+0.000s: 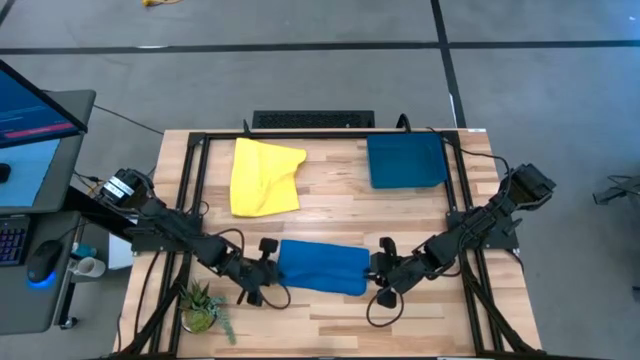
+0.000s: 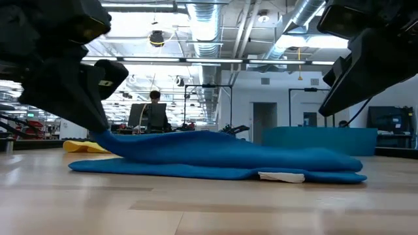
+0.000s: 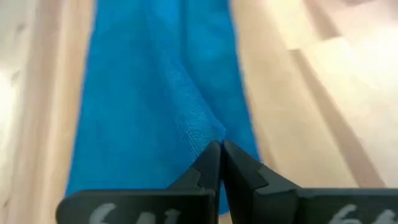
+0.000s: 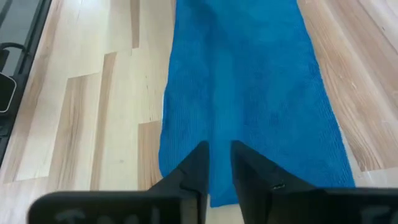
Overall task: Roll microfiber towels into tight, uniform cylinder then place into a basket
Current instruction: Roll the blue microfiber cloth
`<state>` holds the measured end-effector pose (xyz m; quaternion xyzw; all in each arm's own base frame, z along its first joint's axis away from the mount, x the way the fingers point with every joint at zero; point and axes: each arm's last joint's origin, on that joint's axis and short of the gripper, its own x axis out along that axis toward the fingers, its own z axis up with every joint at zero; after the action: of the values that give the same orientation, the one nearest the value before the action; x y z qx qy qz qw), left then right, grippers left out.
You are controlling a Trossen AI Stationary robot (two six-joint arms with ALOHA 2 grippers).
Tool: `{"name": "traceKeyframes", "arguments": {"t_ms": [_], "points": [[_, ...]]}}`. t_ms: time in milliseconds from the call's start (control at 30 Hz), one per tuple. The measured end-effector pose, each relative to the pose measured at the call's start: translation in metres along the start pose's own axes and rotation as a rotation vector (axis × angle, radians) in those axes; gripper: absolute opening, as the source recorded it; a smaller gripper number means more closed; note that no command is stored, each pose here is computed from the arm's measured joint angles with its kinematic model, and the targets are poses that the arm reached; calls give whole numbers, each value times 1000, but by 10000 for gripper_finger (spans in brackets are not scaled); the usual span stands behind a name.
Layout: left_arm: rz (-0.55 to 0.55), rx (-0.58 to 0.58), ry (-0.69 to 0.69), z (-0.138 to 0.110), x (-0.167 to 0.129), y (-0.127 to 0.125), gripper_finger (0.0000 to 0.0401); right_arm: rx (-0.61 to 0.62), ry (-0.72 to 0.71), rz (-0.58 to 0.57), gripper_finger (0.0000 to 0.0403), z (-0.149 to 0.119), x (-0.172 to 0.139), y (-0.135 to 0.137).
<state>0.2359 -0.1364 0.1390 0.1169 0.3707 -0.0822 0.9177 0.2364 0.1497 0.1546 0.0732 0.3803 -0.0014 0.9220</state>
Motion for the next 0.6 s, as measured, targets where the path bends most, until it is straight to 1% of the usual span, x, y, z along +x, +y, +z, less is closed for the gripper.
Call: {"name": "traceKeyframes", "arguments": {"t_ms": [133, 300, 433, 600], "points": [[-73, 63, -7, 1, 0, -2, 0, -1, 0, 0, 121, 0, 0, 0], [-161, 112, -1, 1, 0, -5, 0, 6, -1, -7, 141, 1, 1, -2], [-175, 115, 0, 0, 0, -5, 0, 22, -4, -23, 143, 4, 3, -7], [-166, 69, 4, 1, 0, -4, 0, 36, -7, -37, 135, 7, 5, -12]]}}
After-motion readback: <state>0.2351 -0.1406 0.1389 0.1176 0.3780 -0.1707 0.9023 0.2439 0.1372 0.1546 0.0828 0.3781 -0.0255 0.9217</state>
